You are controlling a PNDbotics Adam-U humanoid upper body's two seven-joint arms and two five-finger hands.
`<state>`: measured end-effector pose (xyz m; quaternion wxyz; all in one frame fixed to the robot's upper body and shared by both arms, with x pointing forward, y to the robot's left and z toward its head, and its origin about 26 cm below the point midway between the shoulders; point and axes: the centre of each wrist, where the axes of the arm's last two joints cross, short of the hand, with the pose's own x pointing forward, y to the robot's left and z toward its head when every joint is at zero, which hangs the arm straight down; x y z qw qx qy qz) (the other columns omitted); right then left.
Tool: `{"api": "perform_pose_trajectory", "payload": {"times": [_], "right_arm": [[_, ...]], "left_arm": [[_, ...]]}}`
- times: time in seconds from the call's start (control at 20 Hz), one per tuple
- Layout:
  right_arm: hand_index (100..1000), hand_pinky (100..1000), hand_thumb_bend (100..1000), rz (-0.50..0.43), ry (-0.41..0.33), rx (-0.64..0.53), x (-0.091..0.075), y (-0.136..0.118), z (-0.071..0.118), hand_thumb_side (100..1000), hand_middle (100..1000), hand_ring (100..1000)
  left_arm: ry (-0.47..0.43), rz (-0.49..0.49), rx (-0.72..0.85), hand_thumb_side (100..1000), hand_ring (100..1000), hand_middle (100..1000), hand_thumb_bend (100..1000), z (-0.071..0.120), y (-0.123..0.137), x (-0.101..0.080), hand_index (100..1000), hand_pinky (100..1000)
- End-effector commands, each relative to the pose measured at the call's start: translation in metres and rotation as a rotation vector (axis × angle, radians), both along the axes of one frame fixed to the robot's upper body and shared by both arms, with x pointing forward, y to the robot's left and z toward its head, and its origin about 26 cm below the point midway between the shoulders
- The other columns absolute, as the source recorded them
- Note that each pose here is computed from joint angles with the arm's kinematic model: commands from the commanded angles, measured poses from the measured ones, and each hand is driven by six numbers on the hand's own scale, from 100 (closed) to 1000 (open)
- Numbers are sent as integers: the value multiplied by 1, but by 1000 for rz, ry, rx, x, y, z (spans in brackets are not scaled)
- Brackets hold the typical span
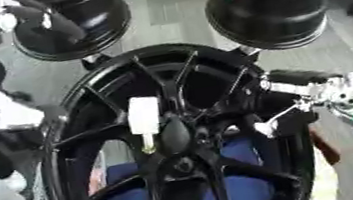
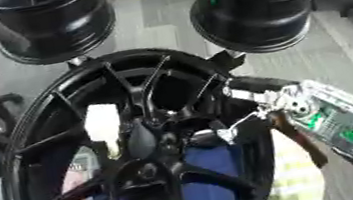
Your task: Pull the pin out of the wheel hub.
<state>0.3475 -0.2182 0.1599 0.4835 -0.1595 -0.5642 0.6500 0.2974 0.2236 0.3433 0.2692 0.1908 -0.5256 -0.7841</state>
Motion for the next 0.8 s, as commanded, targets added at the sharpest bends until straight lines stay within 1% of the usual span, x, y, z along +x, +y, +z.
{"api": "perform_pose_trajectory", "payload": {"times": [0.05, 0.3, 0.5, 0.6, 0.7, 0.8], "right_arm": [[710, 800, 100, -24, -13, -35, 3, -9, 4, 218, 615, 701], [710, 800, 100, -21, -10, -36, 4, -8, 4, 212, 615, 701], [710, 800, 100, -17, -10, -35, 3, -7, 4, 208, 615, 701], [710, 800, 100, -18, -9, -34, 3, -7, 4, 208, 615, 701], [709, 799, 100, -18, -6, -32, 3, -7, 3, 210, 615, 701], [709, 799, 100, -15, -3, -32, 2, -7, 3, 210, 615, 701]], "left_arm": [[8, -5, 85, 448, 890, 819, 530, 3, -2, -7, 924, 886], [29, -21, 136, 417, 894, 824, 544, -7, -4, -6, 927, 889], [35, 6, 106, 414, 881, 805, 548, -12, -8, -5, 917, 870], [16, 31, 77, 402, 876, 800, 555, -12, -14, -6, 913, 866], [-25, 71, 53, 383, 877, 802, 562, -12, -19, -6, 913, 869], [-54, 95, 42, 382, 876, 801, 565, -14, -22, -6, 910, 870]]}}
